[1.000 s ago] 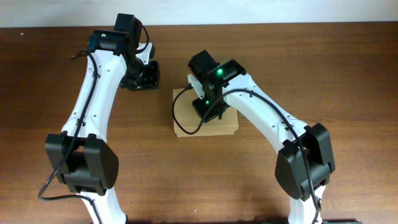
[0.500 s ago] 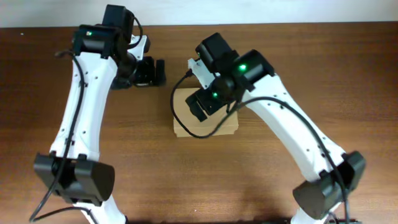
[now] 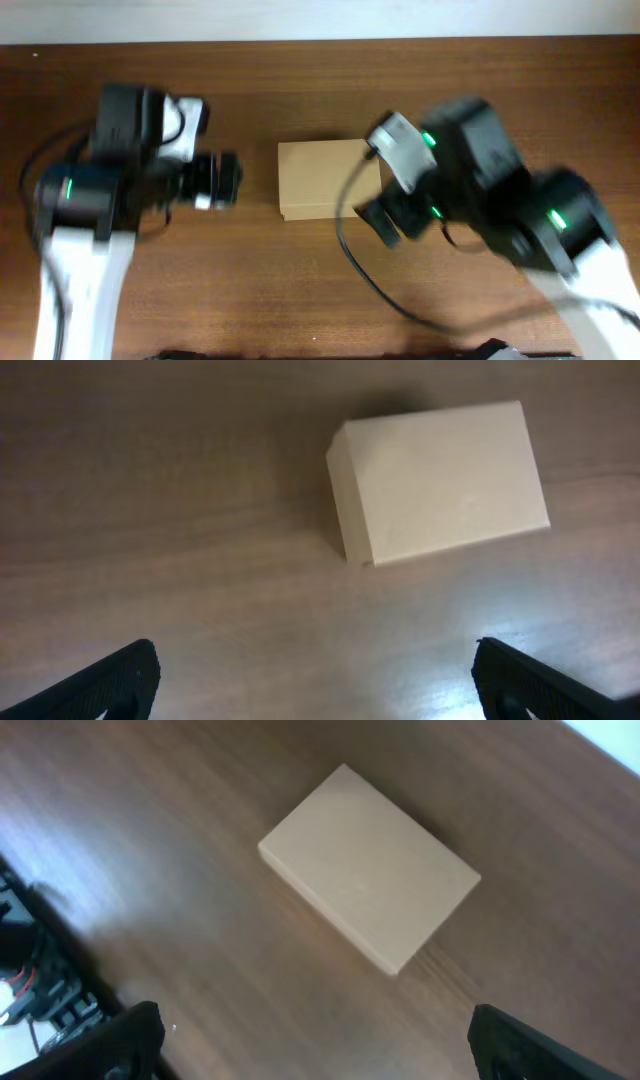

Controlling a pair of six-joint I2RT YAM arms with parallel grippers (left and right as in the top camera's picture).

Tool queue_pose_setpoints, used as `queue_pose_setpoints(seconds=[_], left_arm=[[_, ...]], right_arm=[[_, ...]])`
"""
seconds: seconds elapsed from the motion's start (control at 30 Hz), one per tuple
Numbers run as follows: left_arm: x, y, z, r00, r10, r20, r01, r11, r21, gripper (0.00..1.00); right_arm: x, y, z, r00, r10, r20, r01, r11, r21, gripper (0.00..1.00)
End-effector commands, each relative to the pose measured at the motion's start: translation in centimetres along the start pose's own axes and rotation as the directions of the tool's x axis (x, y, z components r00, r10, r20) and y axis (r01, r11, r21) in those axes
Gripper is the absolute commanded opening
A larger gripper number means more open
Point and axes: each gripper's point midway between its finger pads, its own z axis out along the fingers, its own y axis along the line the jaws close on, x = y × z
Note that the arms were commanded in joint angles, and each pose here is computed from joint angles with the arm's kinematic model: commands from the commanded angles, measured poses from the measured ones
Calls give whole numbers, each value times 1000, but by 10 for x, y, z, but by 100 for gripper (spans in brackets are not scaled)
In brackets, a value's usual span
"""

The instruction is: Pack container

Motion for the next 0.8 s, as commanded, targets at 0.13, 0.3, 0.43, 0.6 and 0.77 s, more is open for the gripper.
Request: queue_pose_setpoints(seconds=[0.13, 0.3, 0.43, 0.6, 0.77], left_arm=[[62, 1, -3, 996, 6, 87, -8, 1000, 16, 99], [80, -3, -12, 977, 27, 211, -35, 999, 37, 99], [93, -3, -13, 965, 34, 259, -45, 998, 37, 99], [105, -5, -9, 963, 36, 267, -52, 997, 56, 99], [107, -5, -8, 965, 35, 262, -52, 997, 58, 99]], right_arm=[[55, 14, -23, 993, 8, 115, -9, 1000, 10, 99], [84, 22, -40, 968, 31, 251, -37, 999, 20, 99], [100, 26, -53, 944, 12, 330, -24, 999, 33, 99], [105, 29, -65, 927, 1, 376, -18, 999, 40, 99], [106, 29, -64, 928, 2, 373, -18, 999, 39, 99]])
